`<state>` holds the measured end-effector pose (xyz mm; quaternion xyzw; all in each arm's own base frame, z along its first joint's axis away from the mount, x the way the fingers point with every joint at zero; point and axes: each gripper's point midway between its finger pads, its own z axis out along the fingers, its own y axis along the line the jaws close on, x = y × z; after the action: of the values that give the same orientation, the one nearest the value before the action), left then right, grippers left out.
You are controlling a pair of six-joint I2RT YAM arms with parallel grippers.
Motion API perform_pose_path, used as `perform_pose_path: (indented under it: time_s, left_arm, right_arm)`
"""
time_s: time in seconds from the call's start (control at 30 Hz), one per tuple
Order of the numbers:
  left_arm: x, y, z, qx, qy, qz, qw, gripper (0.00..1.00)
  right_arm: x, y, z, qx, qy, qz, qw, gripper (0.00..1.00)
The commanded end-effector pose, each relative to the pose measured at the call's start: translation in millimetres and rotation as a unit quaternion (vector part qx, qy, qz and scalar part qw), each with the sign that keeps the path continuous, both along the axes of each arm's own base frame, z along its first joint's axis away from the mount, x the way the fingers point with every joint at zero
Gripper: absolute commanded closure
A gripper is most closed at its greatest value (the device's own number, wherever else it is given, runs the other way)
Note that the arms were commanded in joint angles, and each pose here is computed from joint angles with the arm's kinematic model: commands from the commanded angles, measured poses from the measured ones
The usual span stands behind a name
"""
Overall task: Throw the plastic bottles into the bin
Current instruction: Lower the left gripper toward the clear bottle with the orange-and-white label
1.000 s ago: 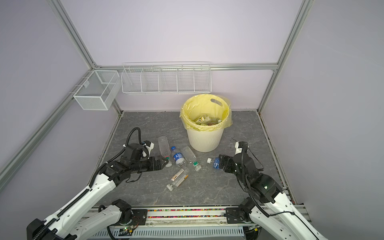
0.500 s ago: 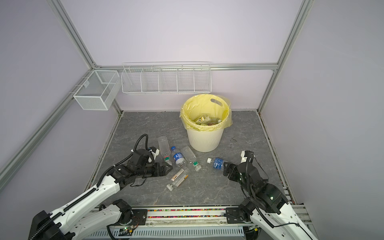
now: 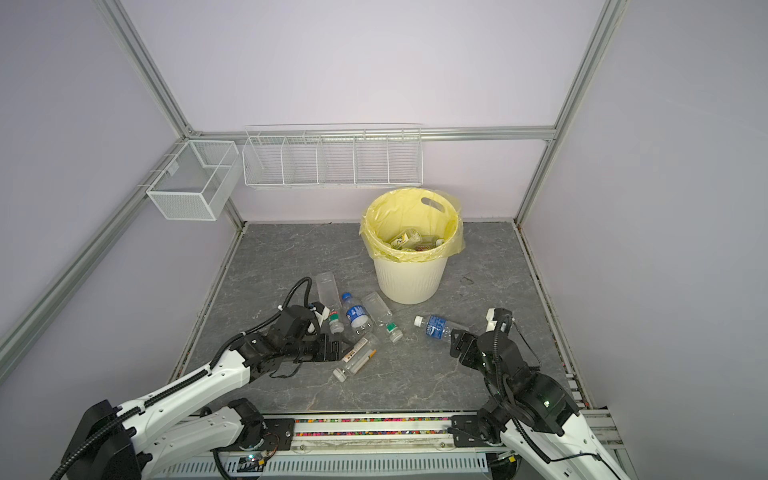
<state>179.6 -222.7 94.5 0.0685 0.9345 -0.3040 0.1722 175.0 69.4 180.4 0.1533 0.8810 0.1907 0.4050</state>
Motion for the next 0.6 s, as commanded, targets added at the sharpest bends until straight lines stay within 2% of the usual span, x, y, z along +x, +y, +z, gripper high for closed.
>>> perform_pose_path:
  time_s: [0.0, 0.57]
  left_arm:
    - [5, -6, -2, 0.002, -0.01, 0.001, 1.0, 0.0]
    - [-7, -34, -27, 0.083, -0.006, -0.068, 0.994, 0.1]
  right_arm:
    - [2, -3, -3, 0.0, 0.001, -0.014, 1.0, 0.12]
    - [0, -4, -10, 0.0, 0.008, -0.016, 1.0, 0.12]
